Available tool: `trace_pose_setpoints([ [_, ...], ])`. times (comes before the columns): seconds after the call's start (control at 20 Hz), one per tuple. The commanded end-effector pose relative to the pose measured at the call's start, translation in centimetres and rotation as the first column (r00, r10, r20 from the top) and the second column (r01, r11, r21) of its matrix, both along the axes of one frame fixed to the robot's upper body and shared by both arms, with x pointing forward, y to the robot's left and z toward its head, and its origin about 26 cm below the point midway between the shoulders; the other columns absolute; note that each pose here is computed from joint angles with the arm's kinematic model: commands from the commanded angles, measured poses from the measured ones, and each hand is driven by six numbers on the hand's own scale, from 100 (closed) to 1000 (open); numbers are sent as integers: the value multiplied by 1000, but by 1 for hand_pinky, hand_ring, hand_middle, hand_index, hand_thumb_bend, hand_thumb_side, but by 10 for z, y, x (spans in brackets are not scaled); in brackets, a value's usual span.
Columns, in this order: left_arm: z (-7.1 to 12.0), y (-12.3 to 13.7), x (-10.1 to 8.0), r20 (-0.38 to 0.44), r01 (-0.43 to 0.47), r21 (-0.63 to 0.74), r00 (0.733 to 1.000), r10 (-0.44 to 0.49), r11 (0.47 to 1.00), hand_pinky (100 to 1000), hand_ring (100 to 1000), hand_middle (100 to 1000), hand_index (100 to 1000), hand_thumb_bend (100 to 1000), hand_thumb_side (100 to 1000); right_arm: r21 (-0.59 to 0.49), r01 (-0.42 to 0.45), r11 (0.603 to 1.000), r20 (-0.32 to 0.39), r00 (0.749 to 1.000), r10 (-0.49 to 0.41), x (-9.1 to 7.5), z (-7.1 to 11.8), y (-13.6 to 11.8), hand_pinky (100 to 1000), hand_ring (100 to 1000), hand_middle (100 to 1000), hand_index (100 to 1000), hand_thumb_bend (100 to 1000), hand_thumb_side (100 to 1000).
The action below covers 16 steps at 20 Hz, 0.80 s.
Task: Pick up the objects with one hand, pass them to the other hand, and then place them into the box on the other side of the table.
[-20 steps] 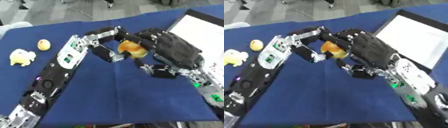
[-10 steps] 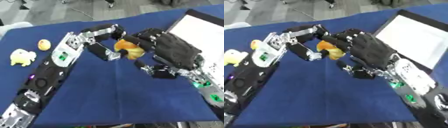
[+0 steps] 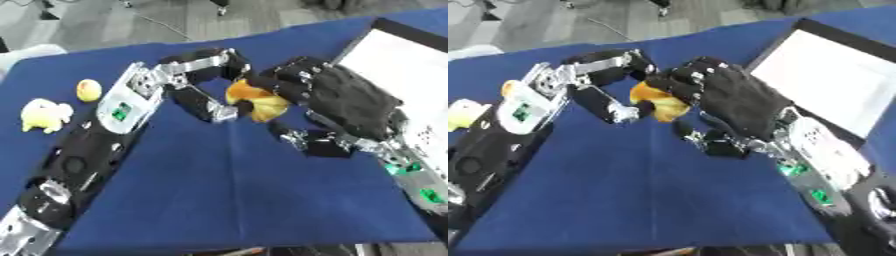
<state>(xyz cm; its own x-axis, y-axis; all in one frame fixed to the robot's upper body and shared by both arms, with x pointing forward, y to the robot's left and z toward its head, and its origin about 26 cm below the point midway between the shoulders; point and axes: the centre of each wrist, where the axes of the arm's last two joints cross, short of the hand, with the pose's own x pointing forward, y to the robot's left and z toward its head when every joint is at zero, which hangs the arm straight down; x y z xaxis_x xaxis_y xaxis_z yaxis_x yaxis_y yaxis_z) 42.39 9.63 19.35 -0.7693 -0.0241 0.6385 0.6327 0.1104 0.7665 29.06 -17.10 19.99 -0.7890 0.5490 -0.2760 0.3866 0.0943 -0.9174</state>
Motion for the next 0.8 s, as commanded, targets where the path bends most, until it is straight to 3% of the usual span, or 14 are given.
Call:
trace_pose_setpoints([
  [0.05, 19, -5, -6, 136, 166, 47, 976, -171, 985, 541, 396, 389, 508, 100, 269, 4, 8, 1000, 33, 999, -8, 1, 4, -3, 771, 746, 727, 778, 227, 100],
  [0.15, 19, -7, -8, 133, 172, 53, 975, -177, 984, 541, 396, 390, 508, 100, 277, 21, -1, 1000, 42, 999, 0, 1, 4, -3, 760, 728, 707, 693, 210, 100],
  [0.3, 17, -10, -9, 128, 174, 63, 975, -180, 983, 543, 398, 392, 511, 100, 292, 51, -15, 999, 54, 998, 13, 1, 4, -3, 740, 697, 671, 538, 100, 100],
  [0.4, 15, -11, -9, 125, 174, 68, 975, -182, 982, 546, 401, 393, 512, 100, 302, 76, -24, 997, 61, 998, 19, 1, 4, -4, 734, 685, 653, 445, 100, 100],
  [0.55, 13, -12, -10, 121, 177, 71, 975, -185, 982, 555, 411, 402, 522, 100, 342, 98, -23, 995, 63, 998, 17, 1, 3, -4, 732, 687, 627, 380, 100, 100],
  [0.7, 12, -13, -11, 124, 183, 76, 974, -191, 980, 579, 441, 436, 559, 100, 449, 109, -18, 994, 51, 999, 13, 1, 2, -4, 728, 693, 613, 340, 100, 100],
  [0.8, 12, -12, -11, 127, 188, 72, 972, -196, 980, 601, 467, 466, 598, 100, 570, 114, -17, 993, 42, 999, 12, 0, 2, -4, 725, 695, 607, 324, 100, 100],
])
